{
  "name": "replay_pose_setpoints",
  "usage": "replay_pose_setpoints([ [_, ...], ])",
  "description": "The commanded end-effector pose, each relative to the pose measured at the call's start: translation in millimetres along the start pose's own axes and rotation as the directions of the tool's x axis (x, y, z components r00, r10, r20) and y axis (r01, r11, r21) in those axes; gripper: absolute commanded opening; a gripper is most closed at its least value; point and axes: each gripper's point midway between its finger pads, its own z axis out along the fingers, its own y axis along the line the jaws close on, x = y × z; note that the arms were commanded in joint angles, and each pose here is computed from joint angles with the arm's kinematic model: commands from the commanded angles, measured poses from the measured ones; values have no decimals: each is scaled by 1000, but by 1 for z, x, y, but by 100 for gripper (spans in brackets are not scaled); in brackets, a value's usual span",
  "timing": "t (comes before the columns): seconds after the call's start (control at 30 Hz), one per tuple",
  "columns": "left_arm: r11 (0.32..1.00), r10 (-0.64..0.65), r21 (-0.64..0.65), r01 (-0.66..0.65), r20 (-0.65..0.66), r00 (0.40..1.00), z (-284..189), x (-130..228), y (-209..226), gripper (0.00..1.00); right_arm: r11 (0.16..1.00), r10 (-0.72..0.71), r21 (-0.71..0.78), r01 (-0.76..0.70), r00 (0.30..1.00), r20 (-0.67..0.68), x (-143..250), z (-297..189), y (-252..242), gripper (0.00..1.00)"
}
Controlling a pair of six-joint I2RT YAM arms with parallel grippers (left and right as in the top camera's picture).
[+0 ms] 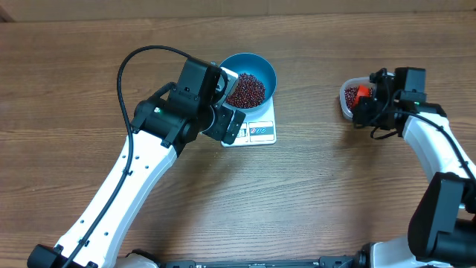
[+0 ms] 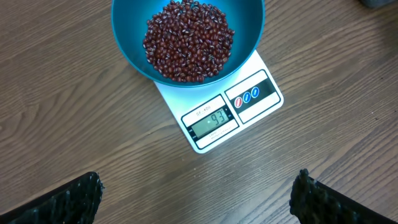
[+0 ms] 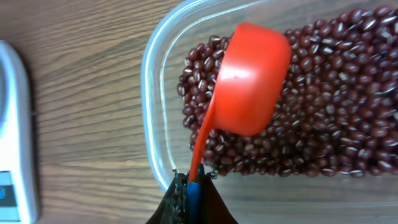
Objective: Scoop item into bowl and weigh 150g on scale
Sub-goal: 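Lower the red scoop into the beans and scoop again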
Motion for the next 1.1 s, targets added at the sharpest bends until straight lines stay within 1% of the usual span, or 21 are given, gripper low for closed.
replay_pose_setpoints([
  [0.0,1000,16,8,-16,21,1000,-5,-6,0,100,982,20,-184,-34,997,-74,21,9,26,3],
  [0.13,1000,16,8,-16,21,1000,-5,-6,0,100,974,37,-219,-51,997,-70,19,6,26,4],
  [0.3,1000,16,8,-16,21,1000,-5,-6,0,100,972,51,-228,-64,997,-65,18,4,23,4],
  [0.5,1000,16,8,-16,21,1000,-5,-6,0,100,965,106,-235,-117,993,-57,14,0,13,4],
  [0.83,1000,16,8,-16,21,1000,-5,-6,0,100,912,198,-362,-195,980,-29,5,-19,3,4],
  [1.07,1000,16,8,-16,21,1000,-5,-6,0,100,895,266,-365,-255,964,-20,2,-25,-13,4],
])
